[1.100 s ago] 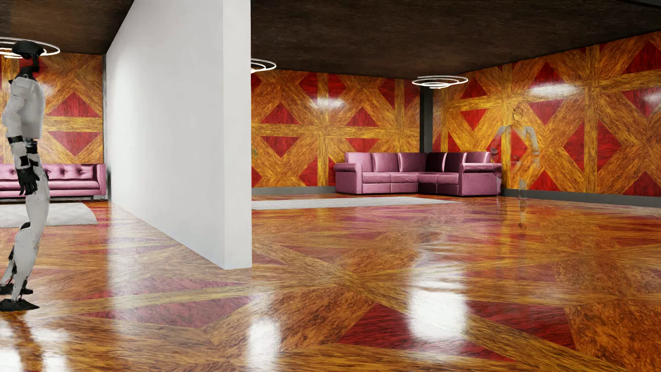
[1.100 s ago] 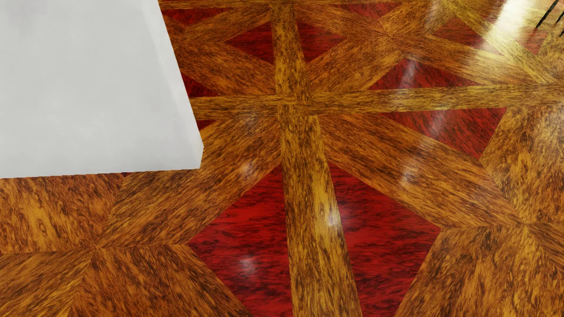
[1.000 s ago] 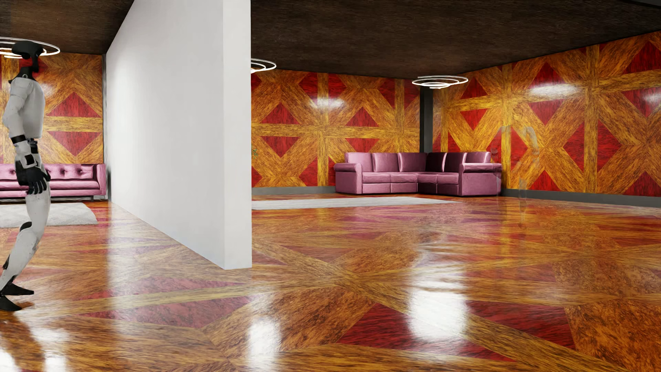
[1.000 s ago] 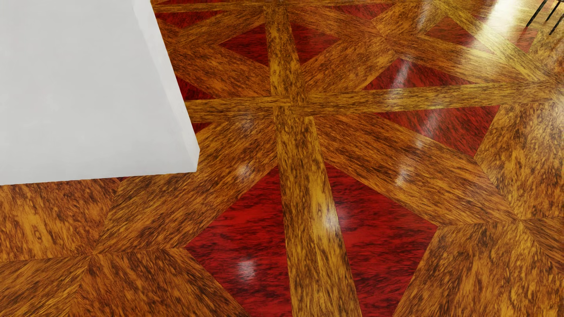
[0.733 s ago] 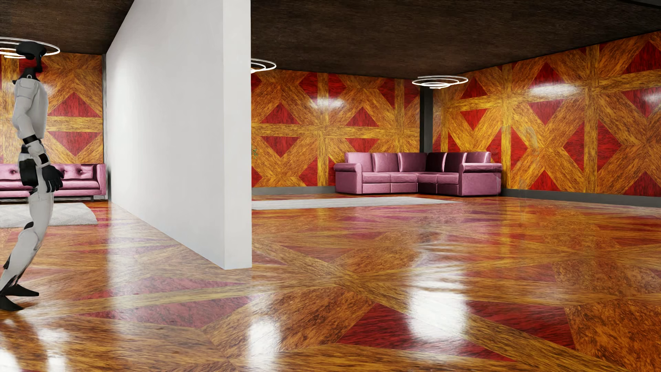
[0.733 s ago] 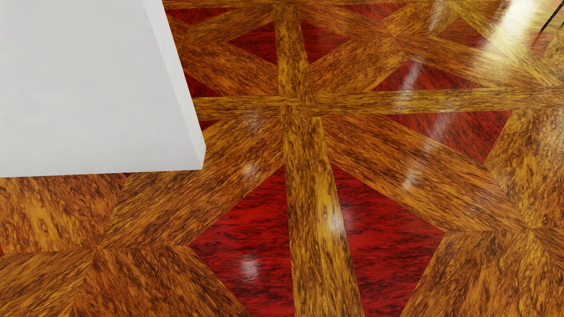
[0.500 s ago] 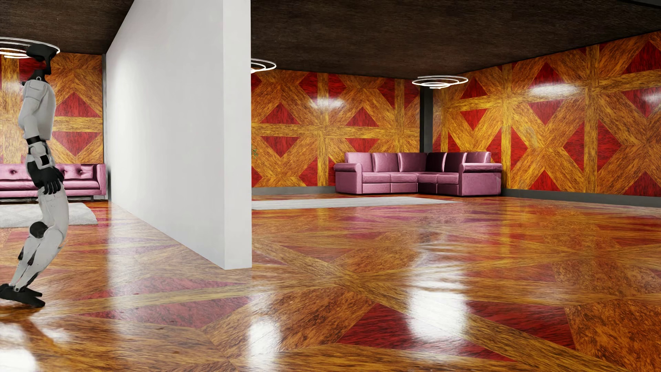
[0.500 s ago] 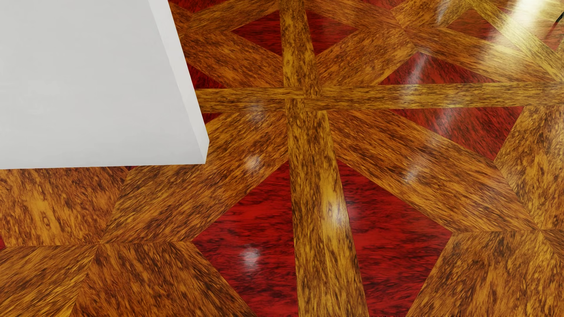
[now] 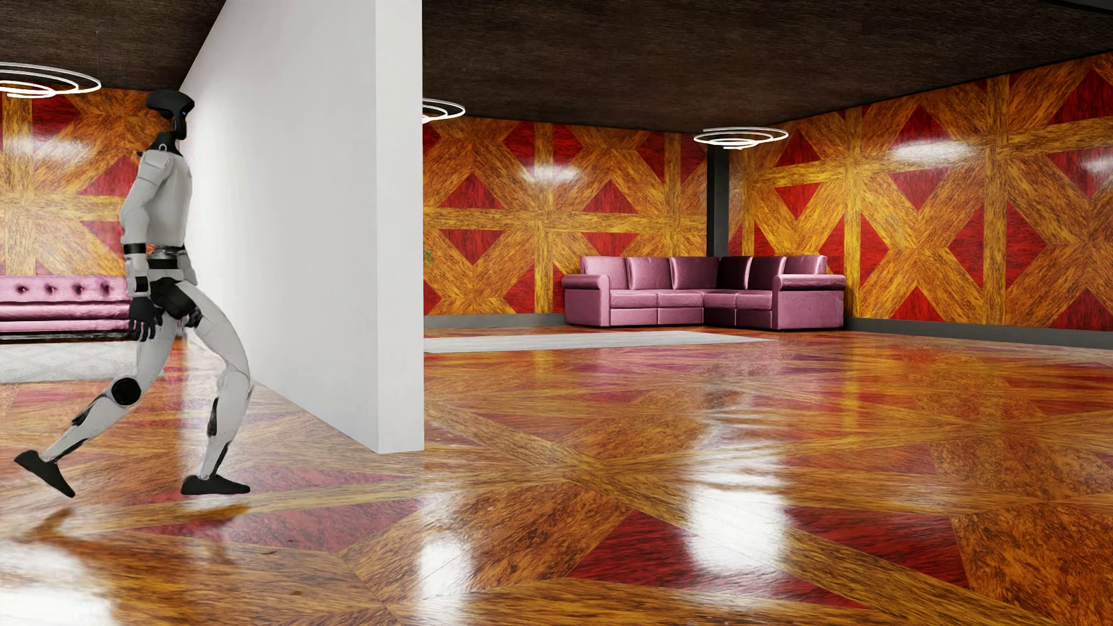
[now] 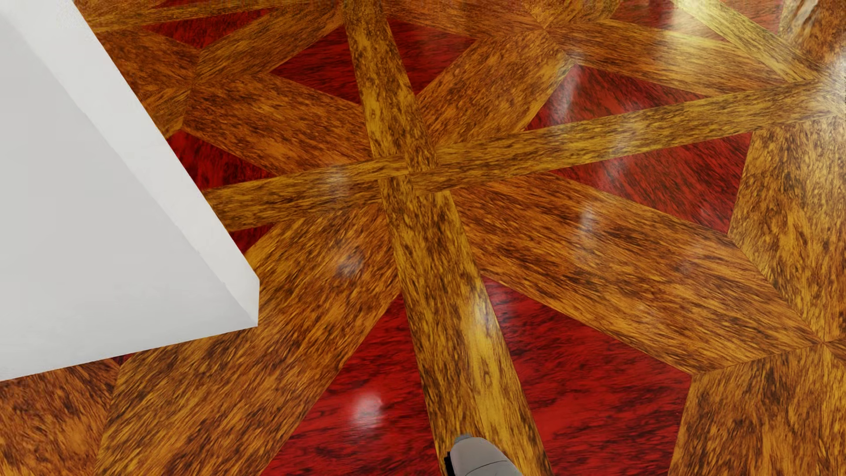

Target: Walk towards the sofa

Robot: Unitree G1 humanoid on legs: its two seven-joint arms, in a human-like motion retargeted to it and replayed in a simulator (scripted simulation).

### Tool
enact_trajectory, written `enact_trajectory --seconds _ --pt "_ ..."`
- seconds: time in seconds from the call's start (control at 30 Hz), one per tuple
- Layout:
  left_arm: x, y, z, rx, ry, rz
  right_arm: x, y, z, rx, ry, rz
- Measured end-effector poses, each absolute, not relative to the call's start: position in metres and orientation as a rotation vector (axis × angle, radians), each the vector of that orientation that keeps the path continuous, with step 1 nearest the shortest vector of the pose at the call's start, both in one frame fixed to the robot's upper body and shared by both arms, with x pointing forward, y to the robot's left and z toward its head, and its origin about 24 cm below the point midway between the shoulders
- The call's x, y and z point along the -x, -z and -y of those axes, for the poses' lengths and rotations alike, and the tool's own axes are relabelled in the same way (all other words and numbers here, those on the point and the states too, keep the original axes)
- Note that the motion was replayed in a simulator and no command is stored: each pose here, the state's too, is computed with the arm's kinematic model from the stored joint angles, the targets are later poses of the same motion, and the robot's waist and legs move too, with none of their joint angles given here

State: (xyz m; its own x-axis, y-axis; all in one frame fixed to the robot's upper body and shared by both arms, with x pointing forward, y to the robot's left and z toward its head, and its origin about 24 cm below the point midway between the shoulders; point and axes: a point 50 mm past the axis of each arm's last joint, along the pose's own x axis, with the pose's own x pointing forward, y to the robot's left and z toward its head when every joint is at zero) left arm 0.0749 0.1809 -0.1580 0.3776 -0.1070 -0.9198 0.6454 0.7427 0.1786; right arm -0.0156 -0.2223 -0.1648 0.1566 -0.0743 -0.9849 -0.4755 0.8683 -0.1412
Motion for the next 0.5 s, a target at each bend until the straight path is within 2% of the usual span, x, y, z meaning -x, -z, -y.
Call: enact_trajectory --seconds 0.13,0.23,0.27,0.4,0.5 --pt "-0.042 0.162 -0.184 -0.569 0.54 -1.168 -0.013 0.164 0.213 0.46 -0.306 -1.299" --pt "-0.026 0.161 -0.191 -0.504 0.458 -1.206 -0.047 0.157 0.204 0.441 -0.302 -1.169" --pt "-0.02 0.162 -0.191 -0.527 0.494 -1.22 -0.06 0.153 0.206 0.458 -0.307 -1.123" --pt "-0.001 0.162 -0.193 -0.516 0.496 -1.268 -0.108 0.137 0.213 0.499 -0.287 -0.973" --pt "0.007 0.163 -0.193 -0.527 0.519 -1.292 -0.101 0.14 0.217 0.46 -0.232 -1.007"
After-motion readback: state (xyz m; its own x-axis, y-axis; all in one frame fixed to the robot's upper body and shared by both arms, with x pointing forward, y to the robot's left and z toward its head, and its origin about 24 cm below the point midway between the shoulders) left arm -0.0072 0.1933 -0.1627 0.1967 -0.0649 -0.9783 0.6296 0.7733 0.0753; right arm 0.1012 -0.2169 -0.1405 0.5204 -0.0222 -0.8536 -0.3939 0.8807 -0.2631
